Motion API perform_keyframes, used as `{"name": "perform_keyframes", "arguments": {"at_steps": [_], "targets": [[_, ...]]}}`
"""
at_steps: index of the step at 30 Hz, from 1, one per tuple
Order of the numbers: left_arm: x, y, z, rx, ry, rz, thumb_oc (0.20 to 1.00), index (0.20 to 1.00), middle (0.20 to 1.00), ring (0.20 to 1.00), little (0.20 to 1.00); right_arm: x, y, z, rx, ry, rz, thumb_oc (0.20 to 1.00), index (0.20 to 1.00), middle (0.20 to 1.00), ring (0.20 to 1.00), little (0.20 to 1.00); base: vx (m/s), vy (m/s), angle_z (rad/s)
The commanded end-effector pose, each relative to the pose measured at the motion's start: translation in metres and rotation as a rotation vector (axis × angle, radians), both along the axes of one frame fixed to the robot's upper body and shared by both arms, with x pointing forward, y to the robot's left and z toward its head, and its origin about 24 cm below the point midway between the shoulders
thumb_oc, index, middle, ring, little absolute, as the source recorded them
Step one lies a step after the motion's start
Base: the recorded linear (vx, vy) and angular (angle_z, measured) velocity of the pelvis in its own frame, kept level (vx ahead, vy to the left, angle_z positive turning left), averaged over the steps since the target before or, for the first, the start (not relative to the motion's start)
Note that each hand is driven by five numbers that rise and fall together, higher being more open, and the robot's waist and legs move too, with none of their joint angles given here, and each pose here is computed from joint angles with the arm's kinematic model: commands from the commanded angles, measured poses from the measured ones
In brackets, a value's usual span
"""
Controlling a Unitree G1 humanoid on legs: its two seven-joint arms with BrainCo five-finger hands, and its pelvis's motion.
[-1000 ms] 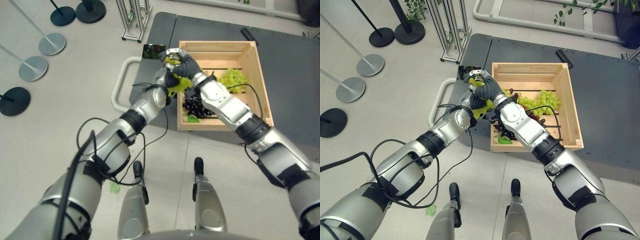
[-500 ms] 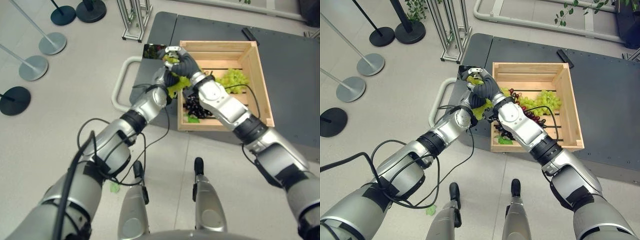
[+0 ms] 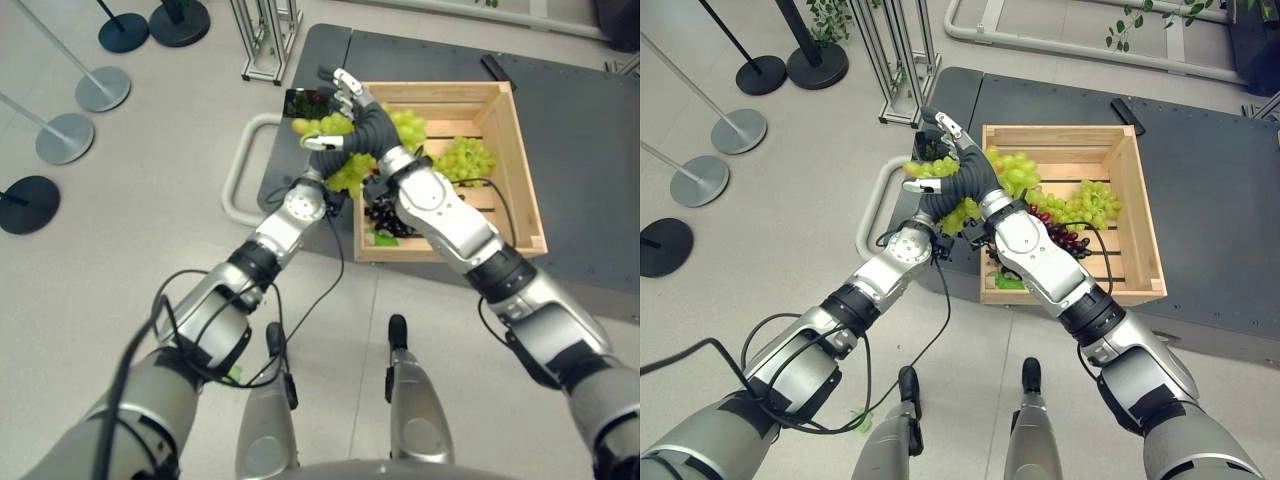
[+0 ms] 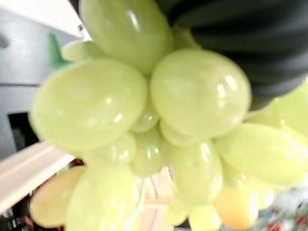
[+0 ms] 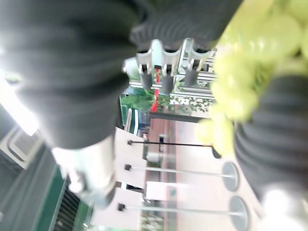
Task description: Pick up the fruits from the basket on one side to the basket on the other side
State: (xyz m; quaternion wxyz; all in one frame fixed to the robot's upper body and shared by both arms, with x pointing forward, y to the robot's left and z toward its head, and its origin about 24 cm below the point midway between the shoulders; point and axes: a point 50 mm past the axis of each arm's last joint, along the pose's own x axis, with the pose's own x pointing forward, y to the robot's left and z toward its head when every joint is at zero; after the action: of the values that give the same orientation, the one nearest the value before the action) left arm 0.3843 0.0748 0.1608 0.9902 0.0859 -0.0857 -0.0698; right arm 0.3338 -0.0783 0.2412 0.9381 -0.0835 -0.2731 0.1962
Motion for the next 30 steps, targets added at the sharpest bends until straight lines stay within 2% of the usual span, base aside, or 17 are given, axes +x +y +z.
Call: {"name": "perform_keyframes", "arguments": {"at_steps": [1,2,5,9,12,17,23,30], "targets": [[-0.008,0.008,0.036,-0.220,-0.173,-0.017,0.200,0.200,0.200,0.200,0.200,-0.020,-0.015,0.012,0.134,-0.107,0.030,1.000,1.000,1.000,1.000,1.000,-0.01,-0.033,-0.03],[-0.008,0.008,0.035,-0.220,-0.170,-0.017,0.200,0.200,0.200,0.200,0.200,-0.020,-0.015,0.011,0.134,-0.105,0.030,1.000,1.000,1.000,1.000,1.000,0.00,-0.044,-0.03],[-0.019,0.034,0.016,-0.322,-0.157,0.043,0.200,0.200,0.200,0.200,0.200,-0.030,-0.038,-0.002,0.165,-0.117,-0.035,1.000,1.000,1.000,1.000,1.000,0.02,-0.052,-0.05],[-0.028,0.046,0.004,-0.388,-0.148,0.071,0.200,0.200,0.200,0.200,0.200,-0.037,-0.051,-0.009,0.190,-0.124,-0.076,1.000,1.000,1.000,1.000,1.000,0.03,-0.065,-0.15],[-0.053,0.067,-0.021,-0.513,-0.131,0.115,0.200,0.200,0.200,0.200,0.200,-0.045,-0.069,-0.036,0.247,-0.058,-0.147,1.000,1.000,1.000,1.000,1.000,0.05,-0.114,-0.10],[-0.080,0.084,-0.042,-0.600,-0.118,0.137,0.200,0.200,0.200,0.200,0.200,-0.046,-0.082,-0.059,0.255,0.017,-0.203,1.000,1.000,1.000,1.000,1.000,0.04,-0.144,-0.05],[-0.100,0.099,-0.060,-0.612,-0.083,0.178,0.200,0.200,0.200,0.200,0.200,-0.050,-0.094,-0.073,0.230,0.049,-0.265,1.000,1.000,1.000,1.000,1.000,-0.03,-0.192,0.25],[-0.120,0.114,-0.081,-0.587,-0.032,0.235,0.200,0.200,0.200,0.200,0.200,-0.053,-0.100,-0.089,0.199,0.091,-0.321,1.000,1.000,1.000,1.000,1.000,-0.11,-0.159,1.01]]}}
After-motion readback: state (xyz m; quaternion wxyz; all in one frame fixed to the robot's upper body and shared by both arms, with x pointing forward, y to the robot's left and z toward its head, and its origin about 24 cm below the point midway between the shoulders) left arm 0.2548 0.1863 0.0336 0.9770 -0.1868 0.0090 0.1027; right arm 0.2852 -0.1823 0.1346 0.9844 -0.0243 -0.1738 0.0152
